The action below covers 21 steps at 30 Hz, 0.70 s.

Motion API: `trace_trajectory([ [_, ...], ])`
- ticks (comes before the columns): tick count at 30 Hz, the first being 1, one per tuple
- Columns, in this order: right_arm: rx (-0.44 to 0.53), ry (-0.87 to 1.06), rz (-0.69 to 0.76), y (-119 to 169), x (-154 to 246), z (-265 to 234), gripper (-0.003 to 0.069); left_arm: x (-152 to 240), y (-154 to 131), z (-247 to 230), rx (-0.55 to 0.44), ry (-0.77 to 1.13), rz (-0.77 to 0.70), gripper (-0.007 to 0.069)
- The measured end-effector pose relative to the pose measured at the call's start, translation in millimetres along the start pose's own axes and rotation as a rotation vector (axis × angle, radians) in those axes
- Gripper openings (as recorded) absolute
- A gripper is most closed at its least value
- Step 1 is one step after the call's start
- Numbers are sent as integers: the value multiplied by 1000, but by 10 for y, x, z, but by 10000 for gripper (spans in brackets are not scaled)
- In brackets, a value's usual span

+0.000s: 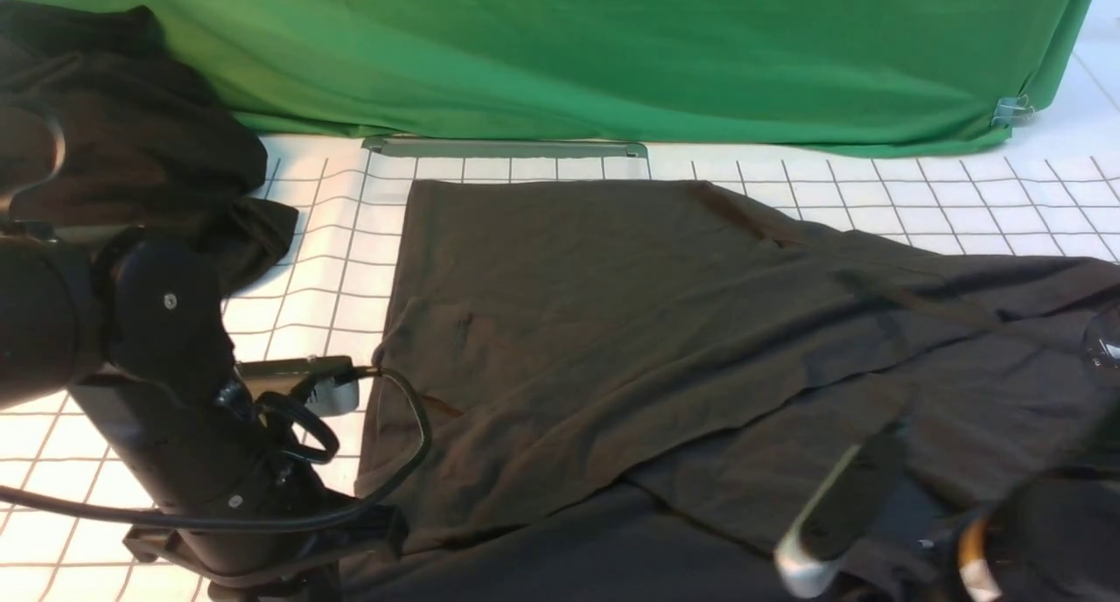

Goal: Fold a long-sleeved shirt over a white checkered tablecloth.
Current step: 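Grasp the near edge of the shirt at its hem and shoulder corners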

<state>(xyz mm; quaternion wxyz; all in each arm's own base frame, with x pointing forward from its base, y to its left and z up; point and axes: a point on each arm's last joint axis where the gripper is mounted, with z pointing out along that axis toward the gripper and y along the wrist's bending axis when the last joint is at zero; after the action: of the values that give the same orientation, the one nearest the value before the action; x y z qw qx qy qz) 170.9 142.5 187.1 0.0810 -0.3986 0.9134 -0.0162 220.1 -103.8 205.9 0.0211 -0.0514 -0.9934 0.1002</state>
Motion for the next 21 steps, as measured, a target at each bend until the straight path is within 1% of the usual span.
trace_trajectory([
  [2,15,10,-26,0,-50,30,589,-4,-1,-2,1,-6,0,16],
  [6,75,38,-94,-61,-192,132,589,-11,-2,-2,2,-14,0,16],
  [10,101,78,-138,-82,-214,262,588,-14,-2,-2,2,-16,0,16],
  [14,114,106,-169,-89,-237,368,555,-17,-3,-2,3,-21,0,16],
  [15,116,104,-174,-85,-246,373,510,-17,-3,-2,3,-21,0,16],
  [17,118,94,-178,-86,-259,381,442,-23,-3,-2,4,-27,0,16],
  [19,120,86,-184,-85,-270,390,343,-32,-5,-5,5,-38,2,16],
  [20,120,86,-184,-85,-270,389,305,-32,-6,-9,6,-40,2,16],
  [21,124,88,-190,-87,-277,391,214,-29,-7,-23,8,-49,5,16],
])
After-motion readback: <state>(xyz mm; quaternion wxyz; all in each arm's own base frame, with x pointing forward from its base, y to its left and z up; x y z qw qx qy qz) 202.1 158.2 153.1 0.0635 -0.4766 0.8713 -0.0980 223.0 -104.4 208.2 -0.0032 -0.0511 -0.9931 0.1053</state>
